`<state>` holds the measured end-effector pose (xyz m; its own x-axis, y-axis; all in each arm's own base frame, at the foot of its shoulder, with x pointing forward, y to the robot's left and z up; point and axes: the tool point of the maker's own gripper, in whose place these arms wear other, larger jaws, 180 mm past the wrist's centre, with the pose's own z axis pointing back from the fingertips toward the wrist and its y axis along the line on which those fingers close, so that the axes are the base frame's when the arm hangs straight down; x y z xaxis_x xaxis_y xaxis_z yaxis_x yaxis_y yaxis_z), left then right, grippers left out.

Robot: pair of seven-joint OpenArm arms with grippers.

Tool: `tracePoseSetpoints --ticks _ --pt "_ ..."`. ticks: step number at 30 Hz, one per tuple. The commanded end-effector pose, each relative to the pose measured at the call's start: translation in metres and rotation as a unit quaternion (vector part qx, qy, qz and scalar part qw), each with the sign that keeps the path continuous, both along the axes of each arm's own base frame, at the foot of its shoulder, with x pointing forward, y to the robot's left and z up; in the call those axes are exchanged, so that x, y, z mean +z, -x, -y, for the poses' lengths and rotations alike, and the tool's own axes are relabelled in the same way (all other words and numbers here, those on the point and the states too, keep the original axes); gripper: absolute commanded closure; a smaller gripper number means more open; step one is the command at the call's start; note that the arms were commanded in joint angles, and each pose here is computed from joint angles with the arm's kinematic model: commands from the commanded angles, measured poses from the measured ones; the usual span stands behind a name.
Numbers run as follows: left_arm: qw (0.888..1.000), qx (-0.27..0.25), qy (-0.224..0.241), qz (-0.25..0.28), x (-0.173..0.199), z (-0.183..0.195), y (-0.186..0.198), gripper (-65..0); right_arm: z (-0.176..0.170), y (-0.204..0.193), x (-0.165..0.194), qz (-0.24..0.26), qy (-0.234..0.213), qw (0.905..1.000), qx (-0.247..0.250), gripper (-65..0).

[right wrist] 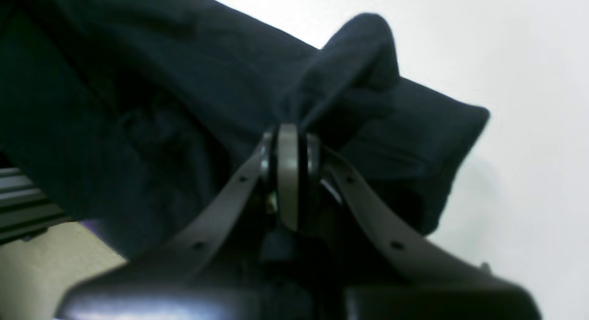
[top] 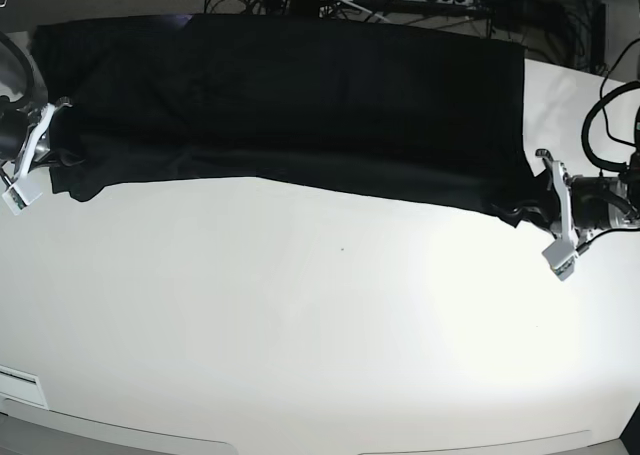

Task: Fold the T-shirt properly
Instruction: 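Lift the hem and fold it toward the collar with both grippers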

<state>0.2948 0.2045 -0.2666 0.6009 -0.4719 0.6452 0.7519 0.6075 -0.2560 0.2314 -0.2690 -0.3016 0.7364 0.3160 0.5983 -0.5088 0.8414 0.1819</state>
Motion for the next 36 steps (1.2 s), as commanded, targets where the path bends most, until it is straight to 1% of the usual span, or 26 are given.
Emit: tracePoseSetpoints --ticks 1,3,7,9,14,18,23,29,30,31,33,34,35,36 --pt "1.0 -0.004 0.006 0.018 0.018 -0.003 -0.005 0.0 0.003 -0.007 0.017 0.02 0.004 0.9997 0.011 0.0" --pt "1.0 -0.009 0.018 0.007 0.021 -0.001 0.0 0.0 -0.001 -0.003 0.022 0.008 -0.002 0.9996 0.027 0.0" --pt "1.0 -0.023 -0.005 -0.019 0.012 -0.004 0.01 0.0 -0.015 0.006 0.029 -0.002 -0.013 0.9983 0.057 0.0" --pt "0.999 -0.026 -0.005 -0.022 0.01 -0.003 0.011 0.0 -0.018 0.007 0.03 -0.004 -0.019 0.9981 0.059 0.0" --pt "0.999 -0.033 -0.007 -0.04 0.001 0.0 0.023 0.0 -0.016 0.009 0.026 -0.009 -0.011 0.9984 0.055 0.0" --pt "0.995 -0.067 -0.024 -0.065 -0.011 0.009 0.049 0.0 -0.009 0.009 0.019 -0.015 0.012 0.9987 0.047 0.0" --pt "0.991 -0.098 -0.038 -0.078 -0.015 0.016 0.071 0.0 -0.008 0.009 0.018 -0.018 0.014 0.9989 0.041 0.0" --pt "0.991 -0.097 -0.038 -0.08 -0.016 0.015 0.072 0.0 -0.01 0.01 0.016 -0.018 0.011 0.9989 0.042 0.0" --pt "0.991 -0.097 -0.037 -0.081 -0.016 0.015 0.073 0.0 -0.009 0.012 0.013 -0.02 0.016 0.9988 0.042 0.0" --pt "0.991 -0.097 -0.037 -0.083 -0.017 0.015 0.074 -3.4 -0.006 0.013 0.009 -0.024 0.027 0.9986 0.04 -7.5" --pt "0.99 -0.097 -0.039 -0.095 -0.022 0.013 0.081 -22.6 -0.002 0.019 0.004 -0.033 0.036 0.9981 0.036 -30.3" --pt "0.989 -0.097 -0.04 -0.102 -0.025 0.012 0.085 -31.2 -0.002 0.02 0.004 -0.035 0.037 0.998 0.038 -39.0" --pt "0.988 -0.097 -0.04 -0.11 -0.028 0.011 0.089 -36.5 -0.003 0.02 0.006 -0.035 0.033 0.998 0.041 -43.9" --pt "0.988 -0.097 -0.041 -0.116 -0.03 0.01 0.093 -37.3 -0.004 0.02 0.009 -0.032 0.03 0.9978 0.049 -44.9"
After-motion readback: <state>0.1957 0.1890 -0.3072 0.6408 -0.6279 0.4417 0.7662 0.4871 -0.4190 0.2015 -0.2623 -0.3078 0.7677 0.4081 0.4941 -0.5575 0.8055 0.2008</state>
